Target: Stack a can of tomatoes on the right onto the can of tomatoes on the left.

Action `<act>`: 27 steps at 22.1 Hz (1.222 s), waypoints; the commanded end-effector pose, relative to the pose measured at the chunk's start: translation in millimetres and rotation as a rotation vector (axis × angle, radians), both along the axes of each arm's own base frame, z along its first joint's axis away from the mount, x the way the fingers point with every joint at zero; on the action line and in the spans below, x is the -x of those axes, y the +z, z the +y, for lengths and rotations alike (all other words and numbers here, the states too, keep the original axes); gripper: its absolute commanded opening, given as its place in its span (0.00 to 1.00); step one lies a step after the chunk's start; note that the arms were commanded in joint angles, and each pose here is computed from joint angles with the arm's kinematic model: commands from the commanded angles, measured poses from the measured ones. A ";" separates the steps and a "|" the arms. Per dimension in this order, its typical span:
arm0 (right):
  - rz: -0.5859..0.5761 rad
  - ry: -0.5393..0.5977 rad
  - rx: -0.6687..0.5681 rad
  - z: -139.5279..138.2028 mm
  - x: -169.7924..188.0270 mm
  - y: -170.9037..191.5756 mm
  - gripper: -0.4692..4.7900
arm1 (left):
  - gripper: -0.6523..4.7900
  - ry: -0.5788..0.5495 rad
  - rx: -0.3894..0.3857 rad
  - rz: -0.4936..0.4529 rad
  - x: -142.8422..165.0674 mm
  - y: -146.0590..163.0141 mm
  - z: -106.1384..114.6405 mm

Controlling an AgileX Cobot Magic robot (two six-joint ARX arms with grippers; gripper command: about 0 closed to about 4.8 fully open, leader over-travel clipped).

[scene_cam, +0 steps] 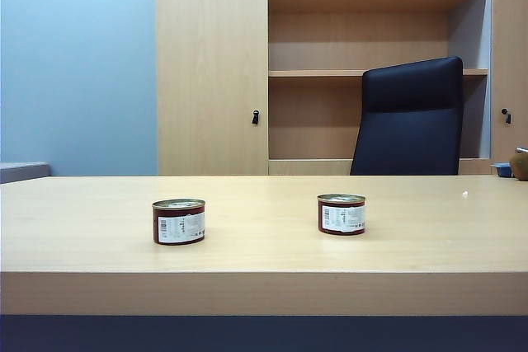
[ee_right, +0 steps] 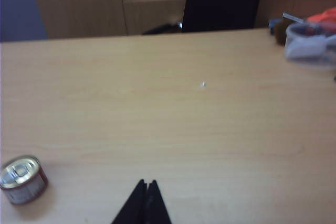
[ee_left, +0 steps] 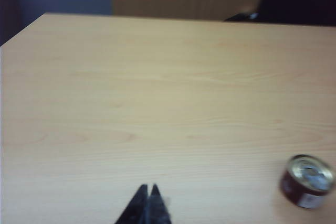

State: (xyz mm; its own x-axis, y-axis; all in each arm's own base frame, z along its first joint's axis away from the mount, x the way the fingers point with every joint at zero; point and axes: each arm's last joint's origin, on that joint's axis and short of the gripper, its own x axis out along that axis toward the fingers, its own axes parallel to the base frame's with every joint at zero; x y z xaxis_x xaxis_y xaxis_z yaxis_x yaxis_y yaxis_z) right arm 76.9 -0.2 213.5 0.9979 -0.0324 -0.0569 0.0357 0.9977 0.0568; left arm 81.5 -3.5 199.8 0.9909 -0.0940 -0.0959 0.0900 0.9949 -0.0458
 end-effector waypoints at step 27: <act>0.837 0.680 0.344 140.5 -257.3 11.3 0.83 | 0.11 -0.719 -0.047 0.282 -92.1 60.6 -20.6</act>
State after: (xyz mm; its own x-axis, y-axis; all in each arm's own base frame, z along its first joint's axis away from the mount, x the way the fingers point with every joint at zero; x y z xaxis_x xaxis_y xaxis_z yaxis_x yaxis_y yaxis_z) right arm 329.7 137.6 226.0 0.4948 0.3670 -0.7877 -0.6156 0.7878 -0.0197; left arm 174.9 -23.1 257.3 0.6439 -0.6645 -0.3794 0.6794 0.7245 -0.1161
